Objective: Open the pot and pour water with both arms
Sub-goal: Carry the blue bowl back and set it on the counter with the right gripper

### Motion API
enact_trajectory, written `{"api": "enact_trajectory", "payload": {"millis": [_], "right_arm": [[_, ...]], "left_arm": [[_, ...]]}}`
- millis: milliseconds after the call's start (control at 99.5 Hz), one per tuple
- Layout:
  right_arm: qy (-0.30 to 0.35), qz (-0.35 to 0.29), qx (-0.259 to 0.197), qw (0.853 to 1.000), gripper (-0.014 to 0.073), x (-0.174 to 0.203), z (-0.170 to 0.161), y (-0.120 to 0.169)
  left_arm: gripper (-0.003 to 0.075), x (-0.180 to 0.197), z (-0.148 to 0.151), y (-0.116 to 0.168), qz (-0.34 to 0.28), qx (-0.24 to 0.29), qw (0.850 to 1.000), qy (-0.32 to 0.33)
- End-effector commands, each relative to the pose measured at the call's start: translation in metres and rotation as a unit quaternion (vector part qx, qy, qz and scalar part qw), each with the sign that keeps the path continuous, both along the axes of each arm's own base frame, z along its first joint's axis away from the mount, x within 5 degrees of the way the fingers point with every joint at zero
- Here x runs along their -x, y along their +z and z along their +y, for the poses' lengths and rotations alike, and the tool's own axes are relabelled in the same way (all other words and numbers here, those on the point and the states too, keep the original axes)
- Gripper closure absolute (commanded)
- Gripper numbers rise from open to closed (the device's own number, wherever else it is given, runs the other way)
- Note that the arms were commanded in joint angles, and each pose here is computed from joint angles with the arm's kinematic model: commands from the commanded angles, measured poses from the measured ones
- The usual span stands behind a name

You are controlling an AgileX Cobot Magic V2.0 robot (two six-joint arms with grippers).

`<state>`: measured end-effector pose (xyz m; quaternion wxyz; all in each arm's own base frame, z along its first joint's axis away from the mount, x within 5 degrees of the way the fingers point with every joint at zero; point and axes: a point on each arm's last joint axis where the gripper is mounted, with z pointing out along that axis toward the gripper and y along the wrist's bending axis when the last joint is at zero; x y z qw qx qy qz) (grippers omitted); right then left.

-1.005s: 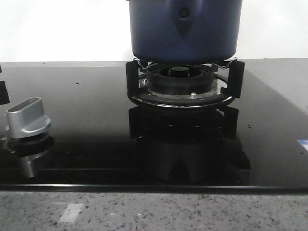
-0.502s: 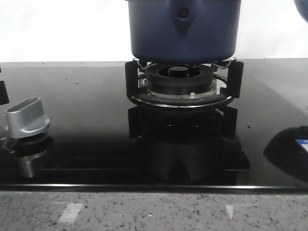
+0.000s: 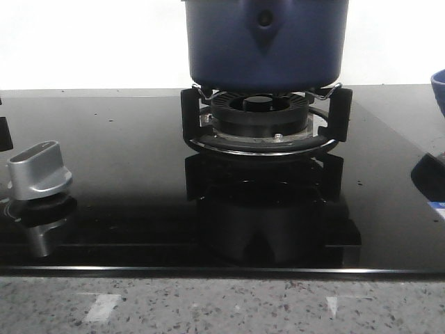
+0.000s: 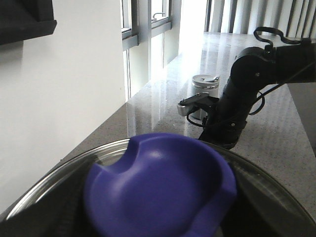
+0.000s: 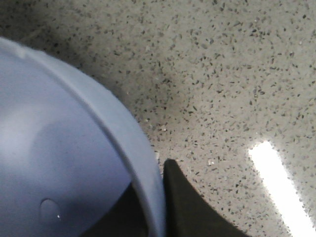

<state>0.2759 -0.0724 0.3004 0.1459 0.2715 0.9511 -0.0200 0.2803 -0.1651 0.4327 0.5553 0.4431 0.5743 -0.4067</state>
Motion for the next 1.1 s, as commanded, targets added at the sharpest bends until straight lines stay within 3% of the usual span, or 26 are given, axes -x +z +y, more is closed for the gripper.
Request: {"api": "enact_trajectory", "payload": {"millis": [0,90,231,332,533,603,693,814,874,1085], "right_arm": [[0.004,-0.044,0.016,0.999,0.0636,0.003,-0.001,0.019],[0.010,-0.039,0.015,0.999,0.0575,0.004,-0.001,0.019],[0.012,-0.044,0.016,0.999,0.0346,0.007,0.000,0.023],[0.013,-0.088,0.028,0.996,0.0189,0.012,0.002,0.037],[0.015,-0.215,0.036,0.976,0.0172,0.039,0.014,0.081],[0.025,-0.257,0.045,0.965,0.0195,0.055,0.022,0.099],[0.041,-0.311,0.053,0.948,0.0295,0.080,0.034,0.121],[0.080,-0.371,0.072,0.923,0.0503,0.115,0.049,0.144],[0.100,-0.397,0.075,0.909,0.0655,0.134,0.056,0.153],[0.123,-0.473,0.065,0.870,0.0664,0.190,0.069,0.172]], "left_arm": [[0.0388,0.013,0.001,0.028,-0.012,0.060,0.998,0.002],[0.0388,0.012,-0.001,0.026,-0.013,0.059,0.998,0.007],[0.0388,0.010,-0.003,0.021,-0.029,0.050,0.998,0.021],[0.0388,0.004,-0.005,0.015,-0.021,0.046,0.998,0.034],[0.0388,-0.007,-0.008,0.004,0.001,0.050,0.998,0.036],[0.0388,-0.010,-0.009,0.003,0.005,0.057,0.998,0.036],[0.0388,-0.011,-0.015,-0.001,0.001,0.053,0.998,0.030],[0.0388,-0.009,-0.029,-0.007,-0.016,0.044,0.999,0.017],[0.0388,-0.010,-0.036,-0.010,-0.025,0.041,0.999,0.018],[0.0388,-0.020,-0.053,-0.023,0.002,0.052,0.998,0.036]]}}
